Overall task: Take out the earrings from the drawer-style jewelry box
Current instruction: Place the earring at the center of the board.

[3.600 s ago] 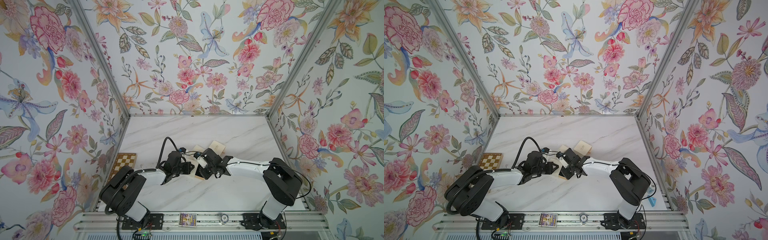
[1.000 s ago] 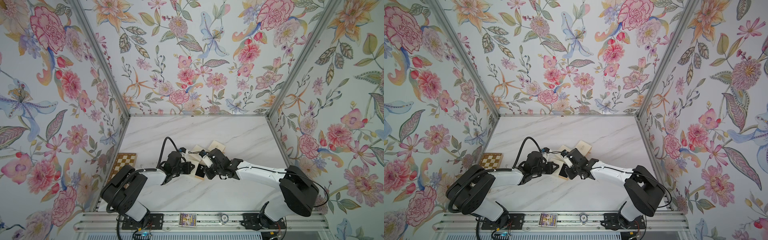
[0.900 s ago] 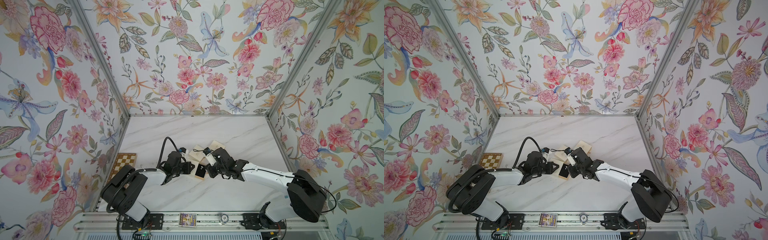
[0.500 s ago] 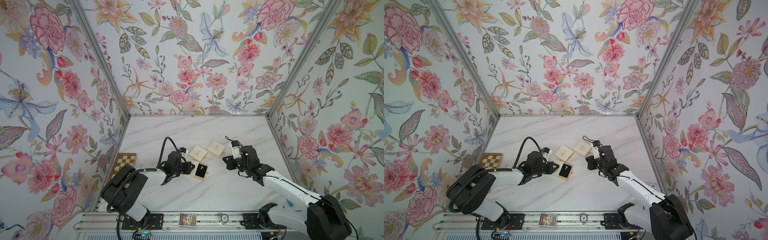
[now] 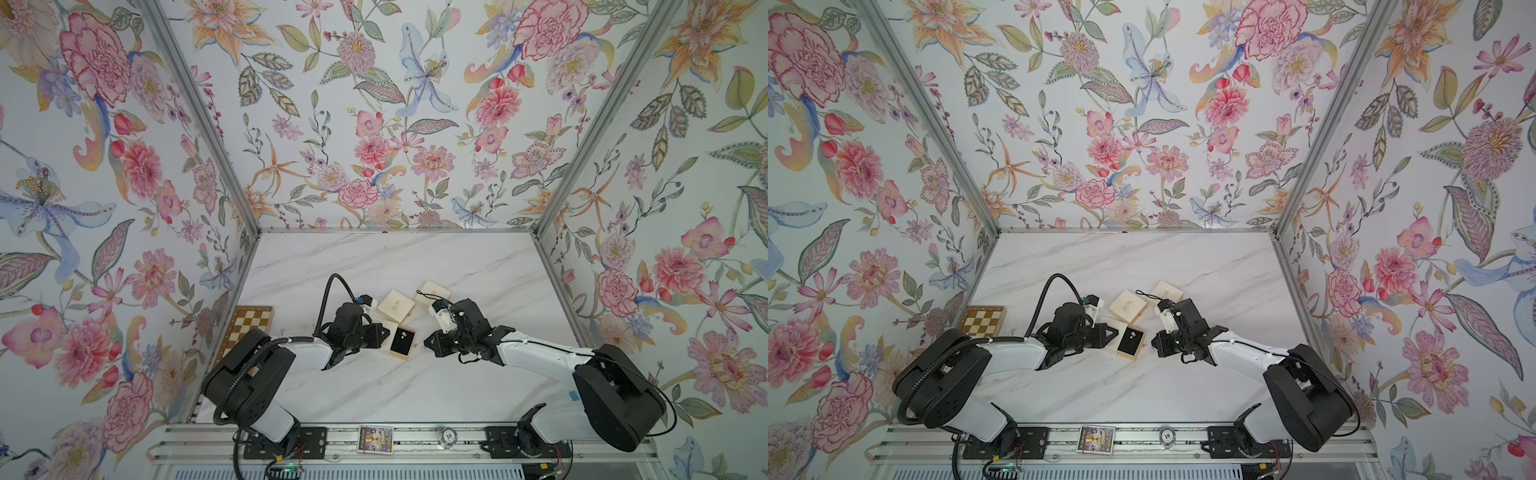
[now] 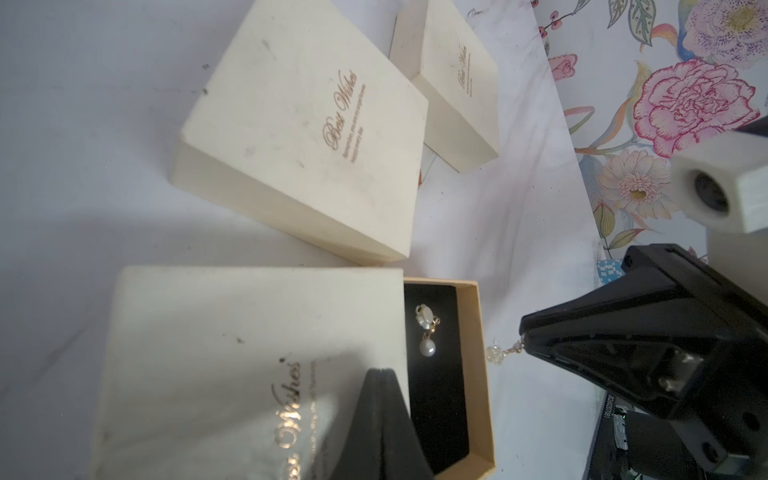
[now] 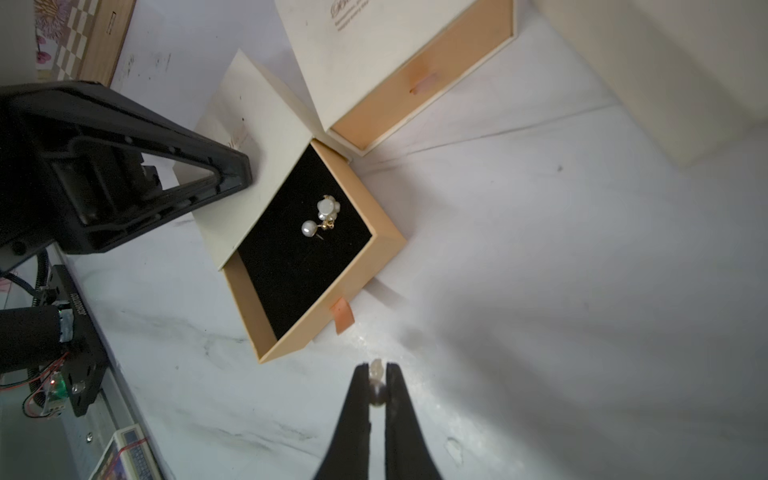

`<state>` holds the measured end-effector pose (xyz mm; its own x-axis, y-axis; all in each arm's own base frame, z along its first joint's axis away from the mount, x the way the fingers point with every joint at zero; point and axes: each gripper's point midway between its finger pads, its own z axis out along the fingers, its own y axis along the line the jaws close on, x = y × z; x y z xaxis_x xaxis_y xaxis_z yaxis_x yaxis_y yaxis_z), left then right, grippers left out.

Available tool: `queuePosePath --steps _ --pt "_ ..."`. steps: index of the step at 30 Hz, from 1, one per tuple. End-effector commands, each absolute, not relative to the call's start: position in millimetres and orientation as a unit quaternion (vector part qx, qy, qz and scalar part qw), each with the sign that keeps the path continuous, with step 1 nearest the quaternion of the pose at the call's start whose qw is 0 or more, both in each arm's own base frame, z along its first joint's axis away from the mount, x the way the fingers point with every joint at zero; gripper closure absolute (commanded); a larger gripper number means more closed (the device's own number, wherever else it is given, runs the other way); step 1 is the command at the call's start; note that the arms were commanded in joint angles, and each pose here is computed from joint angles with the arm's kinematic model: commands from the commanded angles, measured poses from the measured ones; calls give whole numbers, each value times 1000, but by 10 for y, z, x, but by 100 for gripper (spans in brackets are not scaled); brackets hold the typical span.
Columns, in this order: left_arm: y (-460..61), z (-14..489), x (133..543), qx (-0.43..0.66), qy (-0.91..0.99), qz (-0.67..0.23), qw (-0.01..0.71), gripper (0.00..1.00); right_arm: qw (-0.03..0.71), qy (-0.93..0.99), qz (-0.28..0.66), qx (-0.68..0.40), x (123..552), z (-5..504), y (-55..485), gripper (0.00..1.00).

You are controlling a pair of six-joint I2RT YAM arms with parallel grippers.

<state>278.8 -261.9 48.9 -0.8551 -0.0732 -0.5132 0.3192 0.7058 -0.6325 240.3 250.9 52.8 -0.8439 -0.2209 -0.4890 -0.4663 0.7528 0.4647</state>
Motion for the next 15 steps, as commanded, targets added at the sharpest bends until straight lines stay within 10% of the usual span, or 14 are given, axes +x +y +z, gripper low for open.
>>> queuePosePath --steps 1,15 --pt "-2222 -174 2398 30 943 -289 161 100 212 908 311 -186 2481 557 2620 93" --pt "-2215 -154 2397 28 942 -291 164 100 182 914 306 -193 2398 361 2651 93"
